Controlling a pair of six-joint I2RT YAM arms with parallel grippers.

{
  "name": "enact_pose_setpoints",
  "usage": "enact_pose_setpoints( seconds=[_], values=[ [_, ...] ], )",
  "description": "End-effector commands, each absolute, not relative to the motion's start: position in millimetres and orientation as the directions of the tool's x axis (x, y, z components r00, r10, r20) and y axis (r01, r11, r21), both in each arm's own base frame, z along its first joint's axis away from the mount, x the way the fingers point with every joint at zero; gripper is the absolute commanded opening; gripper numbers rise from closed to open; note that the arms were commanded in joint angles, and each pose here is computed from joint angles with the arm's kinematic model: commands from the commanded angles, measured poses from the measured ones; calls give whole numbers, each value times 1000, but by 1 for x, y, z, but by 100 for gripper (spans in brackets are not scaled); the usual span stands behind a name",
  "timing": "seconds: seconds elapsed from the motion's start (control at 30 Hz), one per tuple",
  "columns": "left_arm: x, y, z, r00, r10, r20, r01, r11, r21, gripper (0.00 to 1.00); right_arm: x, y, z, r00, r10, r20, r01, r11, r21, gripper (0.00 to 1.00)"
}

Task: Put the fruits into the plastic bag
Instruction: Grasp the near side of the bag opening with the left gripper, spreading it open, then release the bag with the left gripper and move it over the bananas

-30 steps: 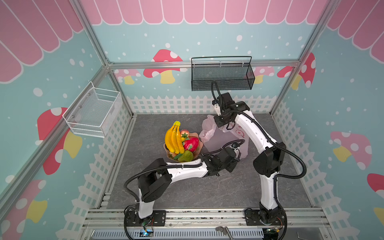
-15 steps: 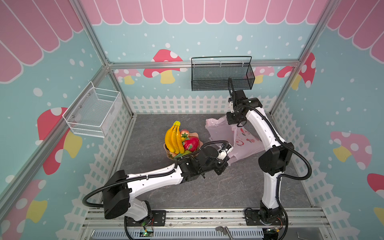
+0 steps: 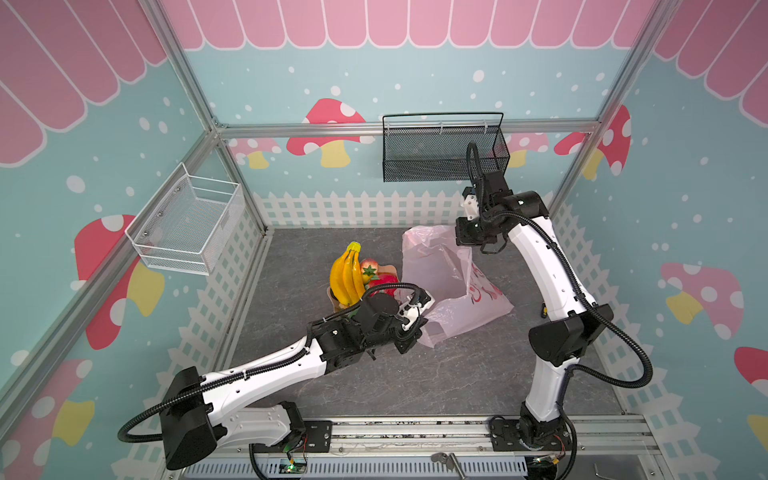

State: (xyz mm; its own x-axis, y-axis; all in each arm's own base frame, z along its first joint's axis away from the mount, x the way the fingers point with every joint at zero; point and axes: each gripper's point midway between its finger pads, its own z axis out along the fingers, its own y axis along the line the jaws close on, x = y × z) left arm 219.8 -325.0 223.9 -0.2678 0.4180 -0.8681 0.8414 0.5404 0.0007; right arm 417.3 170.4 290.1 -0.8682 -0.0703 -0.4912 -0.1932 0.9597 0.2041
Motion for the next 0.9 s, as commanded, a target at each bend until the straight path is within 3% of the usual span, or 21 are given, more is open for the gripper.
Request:
enact_pose_setpoints(
  seconds=[0.0,0.17,0.43,0.57,0.87],
  values=[
    [222,-315,228,-260,414,-872,827,563,20,20,412,174,278,-891,-37,-453,-157,960,231,0],
    [221,-311,230,-286,368,-885,808,588,-16,29,417,171,270,-896,-29,-444,-138,967,214,0],
    [226,-300,263,-292,246,-924,758,649,-67,66,434,172,267,-888,-16,-459,-126,970,209,0],
    [234,-281,288,-319,147,-936,687,717,-121,79,440,170,263,-889,-5,-457,-113,971,210,0],
    [276,-211,292,-601,-121,-790,358,843,-402,84,448,175,266,-882,-1,-471,-128,963,238,0]
  ],
)
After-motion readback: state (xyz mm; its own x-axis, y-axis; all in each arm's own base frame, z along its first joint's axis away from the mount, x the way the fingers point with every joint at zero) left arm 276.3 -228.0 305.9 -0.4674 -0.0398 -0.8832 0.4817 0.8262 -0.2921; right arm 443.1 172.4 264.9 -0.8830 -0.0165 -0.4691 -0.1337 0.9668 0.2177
